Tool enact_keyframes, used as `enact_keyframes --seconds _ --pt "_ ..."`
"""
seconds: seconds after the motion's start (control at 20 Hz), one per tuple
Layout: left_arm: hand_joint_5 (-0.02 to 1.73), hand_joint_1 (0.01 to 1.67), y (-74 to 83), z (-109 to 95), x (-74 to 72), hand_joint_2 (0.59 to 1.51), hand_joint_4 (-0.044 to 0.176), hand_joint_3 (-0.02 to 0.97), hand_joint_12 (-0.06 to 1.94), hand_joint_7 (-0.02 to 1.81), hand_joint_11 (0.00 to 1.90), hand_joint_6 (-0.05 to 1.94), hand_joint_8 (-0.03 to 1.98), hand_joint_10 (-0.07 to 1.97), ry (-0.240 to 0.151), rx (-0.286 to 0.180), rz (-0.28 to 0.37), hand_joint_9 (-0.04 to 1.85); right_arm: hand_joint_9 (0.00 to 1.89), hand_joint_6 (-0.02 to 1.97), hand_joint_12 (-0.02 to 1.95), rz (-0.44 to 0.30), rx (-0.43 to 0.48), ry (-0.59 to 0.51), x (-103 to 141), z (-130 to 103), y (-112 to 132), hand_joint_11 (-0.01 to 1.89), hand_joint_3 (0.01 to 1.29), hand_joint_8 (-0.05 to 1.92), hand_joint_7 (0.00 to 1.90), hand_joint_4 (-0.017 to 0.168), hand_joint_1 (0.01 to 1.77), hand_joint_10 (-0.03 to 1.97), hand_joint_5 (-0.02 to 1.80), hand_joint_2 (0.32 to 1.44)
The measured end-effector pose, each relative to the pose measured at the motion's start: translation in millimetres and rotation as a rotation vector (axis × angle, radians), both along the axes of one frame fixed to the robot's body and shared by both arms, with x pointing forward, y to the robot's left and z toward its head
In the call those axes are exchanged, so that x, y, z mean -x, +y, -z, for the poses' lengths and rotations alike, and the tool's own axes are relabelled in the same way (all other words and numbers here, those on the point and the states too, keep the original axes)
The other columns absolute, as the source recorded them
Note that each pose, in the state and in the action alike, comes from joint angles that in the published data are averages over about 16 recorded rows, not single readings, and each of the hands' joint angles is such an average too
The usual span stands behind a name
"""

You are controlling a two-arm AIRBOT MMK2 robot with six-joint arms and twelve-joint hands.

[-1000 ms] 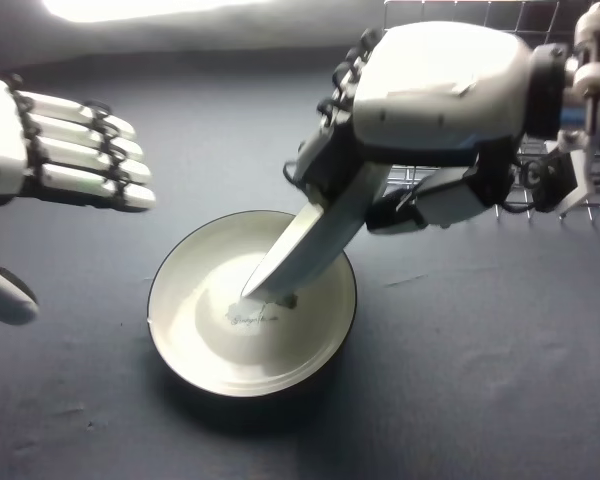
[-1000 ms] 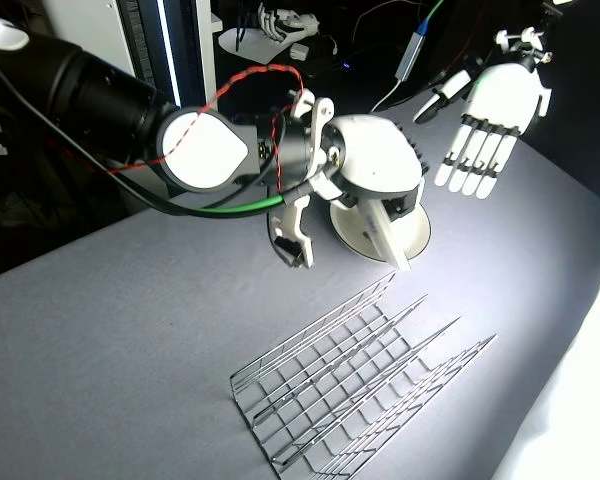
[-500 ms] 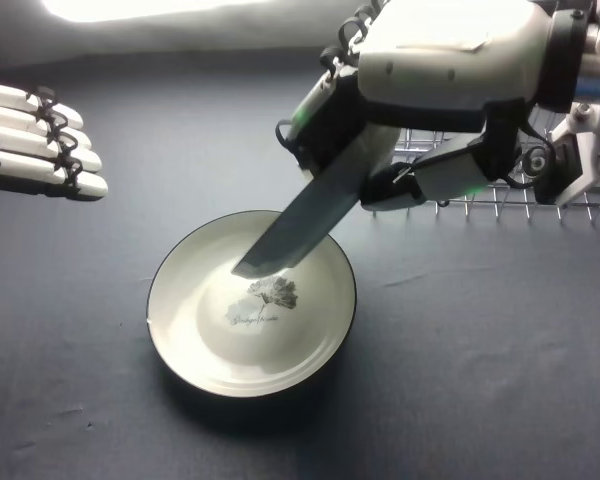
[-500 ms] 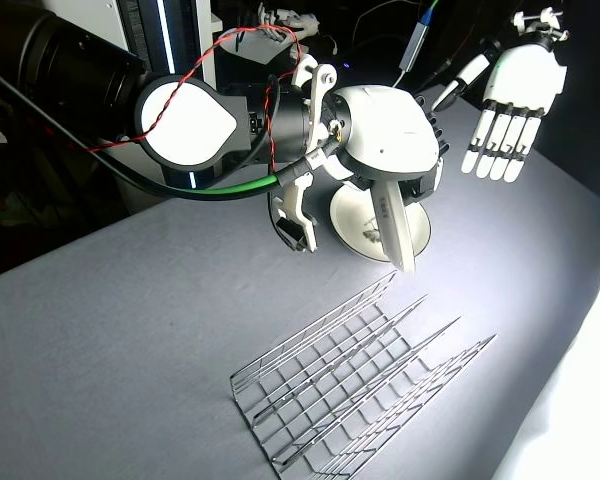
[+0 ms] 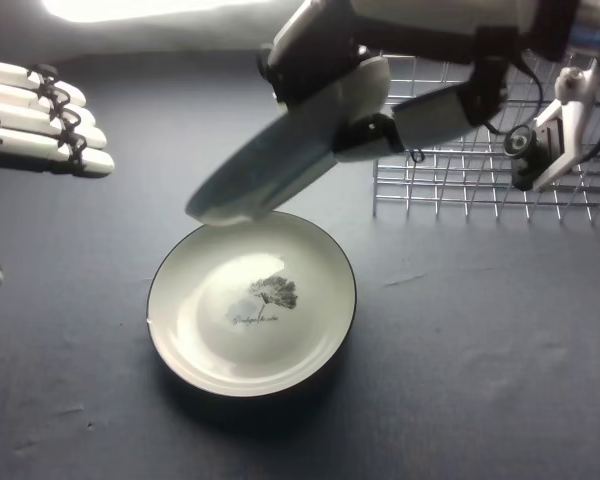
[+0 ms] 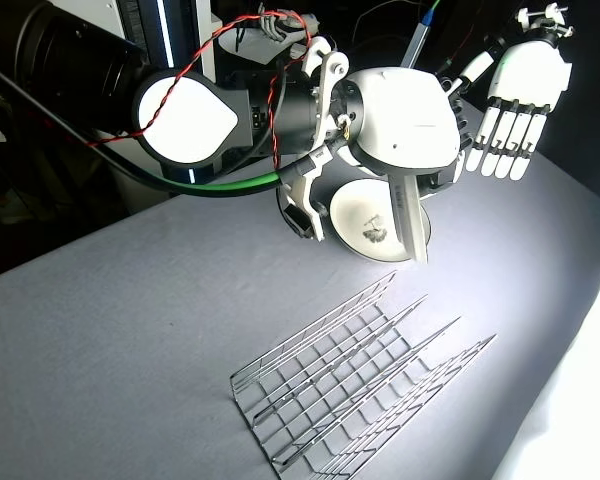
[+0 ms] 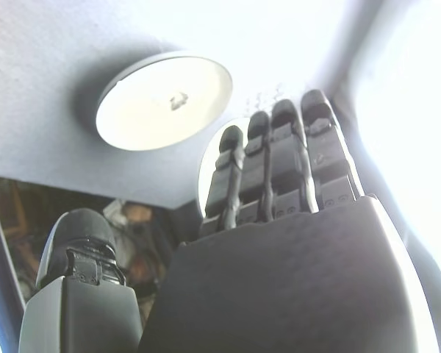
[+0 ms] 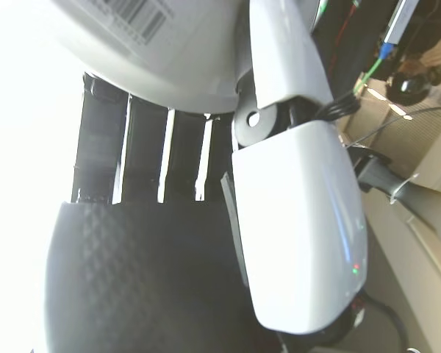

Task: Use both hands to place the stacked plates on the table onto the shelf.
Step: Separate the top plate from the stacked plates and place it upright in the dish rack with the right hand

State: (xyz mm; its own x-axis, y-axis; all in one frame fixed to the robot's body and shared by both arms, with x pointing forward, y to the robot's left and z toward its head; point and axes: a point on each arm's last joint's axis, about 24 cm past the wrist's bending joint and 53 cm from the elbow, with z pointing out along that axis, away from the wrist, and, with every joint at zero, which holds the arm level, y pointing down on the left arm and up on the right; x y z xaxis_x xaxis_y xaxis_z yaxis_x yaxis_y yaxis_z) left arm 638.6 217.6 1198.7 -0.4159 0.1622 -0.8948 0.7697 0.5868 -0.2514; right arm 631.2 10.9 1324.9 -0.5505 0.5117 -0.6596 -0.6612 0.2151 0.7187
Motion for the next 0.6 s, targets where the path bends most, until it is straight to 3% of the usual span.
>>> enact_keyframes --seconds 0.6 --pt "0.10 0.01 -12.7 -11 -2.6 1.102 0.000 0.001 0.14 0.10 0.01 0.02 0.00 0.01 -0.034 0.046 0.019 0.08 1.06 1.04 1.36 0.101 -0.211 0.303 -46 -16 -20 0.98 0.01 0.72 1.05 -0.007 1.36 1.06 0.89 1.00"
